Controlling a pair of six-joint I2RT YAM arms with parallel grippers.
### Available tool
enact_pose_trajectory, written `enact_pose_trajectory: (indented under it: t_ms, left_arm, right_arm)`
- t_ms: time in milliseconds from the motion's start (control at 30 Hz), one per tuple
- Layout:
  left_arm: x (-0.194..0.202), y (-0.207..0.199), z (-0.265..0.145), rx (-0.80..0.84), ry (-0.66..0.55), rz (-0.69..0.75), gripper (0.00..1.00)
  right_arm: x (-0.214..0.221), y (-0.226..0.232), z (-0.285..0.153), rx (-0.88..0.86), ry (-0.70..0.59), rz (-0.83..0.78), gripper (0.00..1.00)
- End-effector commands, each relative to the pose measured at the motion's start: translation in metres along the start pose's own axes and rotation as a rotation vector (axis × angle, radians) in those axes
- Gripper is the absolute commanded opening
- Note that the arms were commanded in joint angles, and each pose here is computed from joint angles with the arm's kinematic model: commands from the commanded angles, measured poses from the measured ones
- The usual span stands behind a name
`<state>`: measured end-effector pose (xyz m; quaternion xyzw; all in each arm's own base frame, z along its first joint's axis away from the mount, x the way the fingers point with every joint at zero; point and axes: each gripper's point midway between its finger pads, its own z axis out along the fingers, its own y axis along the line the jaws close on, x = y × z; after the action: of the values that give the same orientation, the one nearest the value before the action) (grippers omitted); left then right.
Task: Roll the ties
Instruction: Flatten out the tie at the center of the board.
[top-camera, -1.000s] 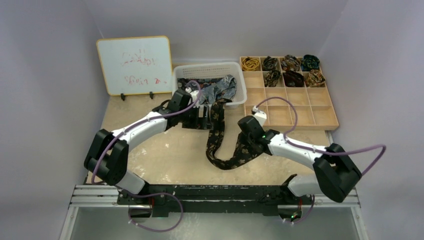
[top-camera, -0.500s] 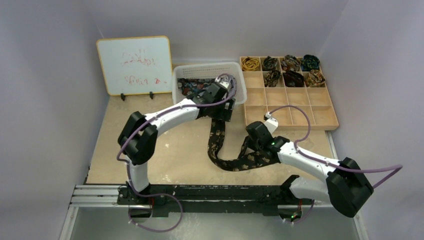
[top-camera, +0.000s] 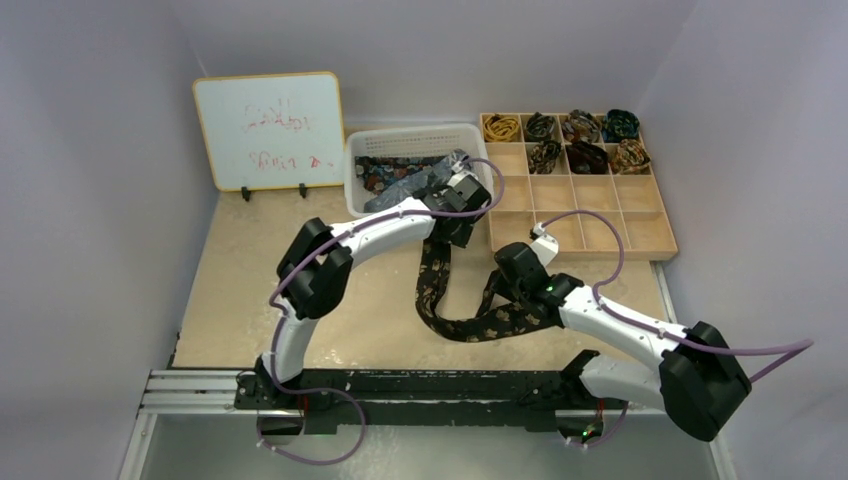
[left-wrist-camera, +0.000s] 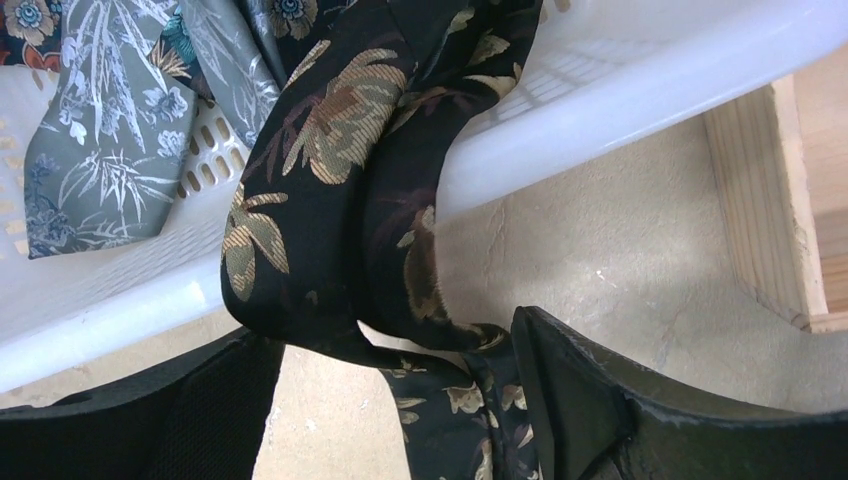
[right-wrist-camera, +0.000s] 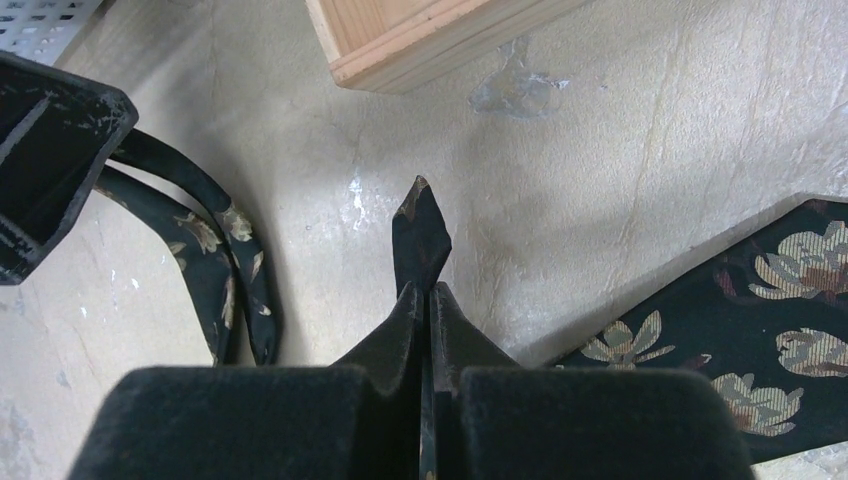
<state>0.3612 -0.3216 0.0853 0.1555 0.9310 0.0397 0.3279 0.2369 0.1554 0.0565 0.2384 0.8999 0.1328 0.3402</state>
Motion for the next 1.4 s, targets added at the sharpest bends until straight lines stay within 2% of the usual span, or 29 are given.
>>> enact_pose_trajectory:
  t_ms: [0, 100, 233, 400, 467, 533, 567, 733, 933, 1033, 1133, 1300, 1367]
  left_arm:
    - [-0.017, 0.005, -0.001, -0.063, -0.040, -0.016, 0.81]
    - [-0.020, 0.002, 0.000, -0.071, -0.041, -0.013, 0.76]
    - [-0.022, 0.005, 0.003, -0.101, -0.049, -0.011, 0.65]
    - [-0.030, 0.008, 0.001, -0.114, -0.073, -0.011, 0.35]
    - [-0.032, 0.009, -0.001, -0.116, -0.078, -0.023, 0.16]
    - [-0.034, 0.008, -0.004, -0.107, -0.086, -0.026, 0.03]
    - [-0.035, 0.008, -0.007, -0.097, -0.087, -0.032, 0.00]
    - [-0.042, 0.010, -0.030, -0.018, -0.120, -0.111, 0.00]
    - [-0.033, 0.034, -0.056, 0.120, -0.134, -0.299, 0.00]
    - [-0.029, 0.044, -0.075, 0.194, -0.194, -0.371, 0.00]
    - [-0.012, 0.051, -0.087, 0.234, -0.221, -0.434, 0.00]
    - [0.047, 0.083, -0.087, 0.167, -0.164, -0.661, 0.00]
    - [0.068, 0.090, -0.084, 0.189, -0.145, -0.740, 0.00]
  right_arm:
    - [-0.013, 0.003, -0.005, -0.001, -0.047, 0.027, 0.00]
    - [-0.014, 0.004, -0.007, -0.008, -0.048, 0.028, 0.00]
    - [-0.015, 0.006, -0.008, -0.016, -0.051, 0.026, 0.00]
    - [-0.014, 0.005, -0.008, -0.015, -0.047, 0.021, 0.00]
    - [-0.014, 0.005, -0.007, -0.013, -0.047, 0.020, 0.00]
    - [-0.015, 0.004, -0.008, -0.011, -0.053, 0.028, 0.00]
    - [-0.015, 0.004, -0.007, -0.012, -0.055, 0.030, 0.00]
    - [-0.021, 0.002, -0.008, 0.005, -0.085, 0.052, 0.00]
    - [-0.023, -0.003, -0.011, -0.001, -0.108, 0.104, 0.00]
    - [-0.025, 0.001, -0.015, -0.047, -0.119, 0.137, 0.00]
    - [-0.025, 0.004, -0.016, -0.079, -0.123, 0.142, 0.00]
    - [-0.018, -0.001, -0.013, -0.050, -0.099, 0.168, 0.00]
    - [-0.017, -0.003, -0.012, -0.044, -0.098, 0.189, 0.00]
